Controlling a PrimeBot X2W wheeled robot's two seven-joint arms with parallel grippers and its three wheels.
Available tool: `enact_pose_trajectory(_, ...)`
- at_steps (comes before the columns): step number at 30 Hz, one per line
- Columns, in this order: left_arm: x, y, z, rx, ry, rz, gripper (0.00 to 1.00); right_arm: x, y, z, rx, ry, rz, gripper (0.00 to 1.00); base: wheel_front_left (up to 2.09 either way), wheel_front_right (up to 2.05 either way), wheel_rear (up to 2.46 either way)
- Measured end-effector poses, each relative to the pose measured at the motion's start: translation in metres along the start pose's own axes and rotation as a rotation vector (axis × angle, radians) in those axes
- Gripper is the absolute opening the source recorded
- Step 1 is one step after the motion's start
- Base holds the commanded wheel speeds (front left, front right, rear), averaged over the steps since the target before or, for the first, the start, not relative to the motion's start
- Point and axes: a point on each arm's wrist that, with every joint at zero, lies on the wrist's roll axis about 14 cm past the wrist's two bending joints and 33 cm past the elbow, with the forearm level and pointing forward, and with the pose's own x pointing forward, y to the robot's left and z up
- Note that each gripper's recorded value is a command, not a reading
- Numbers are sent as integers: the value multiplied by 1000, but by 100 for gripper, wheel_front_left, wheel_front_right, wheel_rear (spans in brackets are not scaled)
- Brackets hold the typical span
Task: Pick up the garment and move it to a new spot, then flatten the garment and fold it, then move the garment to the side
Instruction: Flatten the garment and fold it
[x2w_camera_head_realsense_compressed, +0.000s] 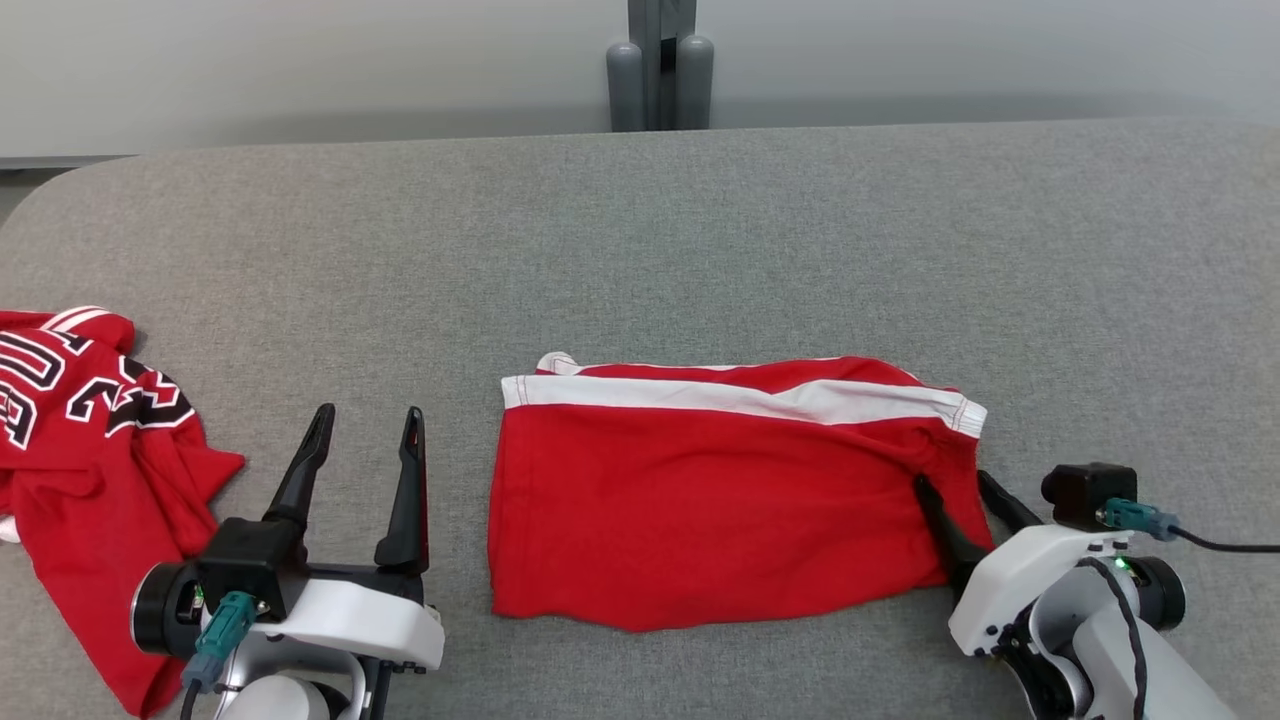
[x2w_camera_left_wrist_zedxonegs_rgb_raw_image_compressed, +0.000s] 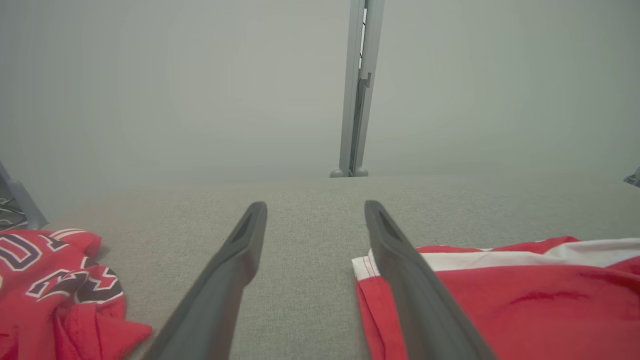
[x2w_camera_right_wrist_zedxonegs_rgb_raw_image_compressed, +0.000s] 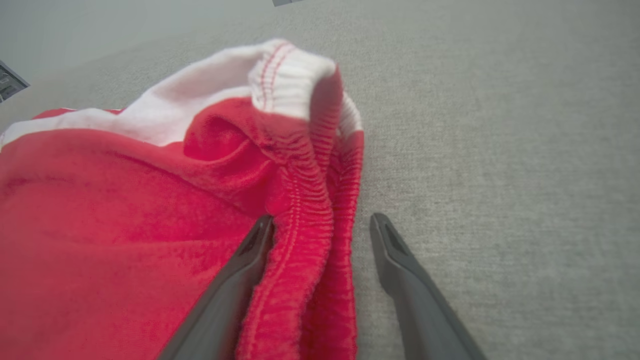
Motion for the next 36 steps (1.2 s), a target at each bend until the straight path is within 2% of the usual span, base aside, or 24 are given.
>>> enact_pose_trajectory(1, 0, -1, -2, 0, 6, -4, 100, 0, -1, 0, 11, 9, -1, 44, 0, 0, 0)
enact_pose_trajectory(3, 2, -3, -4, 1, 12, -9, 100, 1, 0, 1, 20, 22, 7, 0, 0, 0, 0)
enact_pose_trajectory(8, 4, -8, -7, -1, 16, -26, 100, -3, -5, 10, 34, 3, 4, 0, 0, 0, 0)
enact_pose_trajectory(16, 6, -14, -5, -4, 11, -50, 100, -31, -70, 12, 76, -20, -151, 0, 0, 0, 0)
enact_pose_trajectory(20, 9, -19, -6, -10, 13, -63, 100, -37, -76, 16, 91, -41, -168, 0, 0, 0, 0)
enact_pose_trajectory(23, 12, -23, -9, -10, 19, -76, 100, -31, -55, 35, 58, -85, -106, 0, 0, 0, 0)
enact_pose_trajectory(29, 17, -27, -9, -11, 19, -88, 100, -18, 43, 86, 36, -212, 151, 0, 0, 0, 0)
enact_pose_trajectory(32, 18, -27, -8, -15, 16, -85, 100, -14, 79, 89, 37, -212, 236, 0, 0, 0, 0)
enact_pose_trajectory(36, 17, -27, -10, -26, 18, -78, 100, -5, 110, 84, 8, -186, 309, 0, 0, 0, 0)
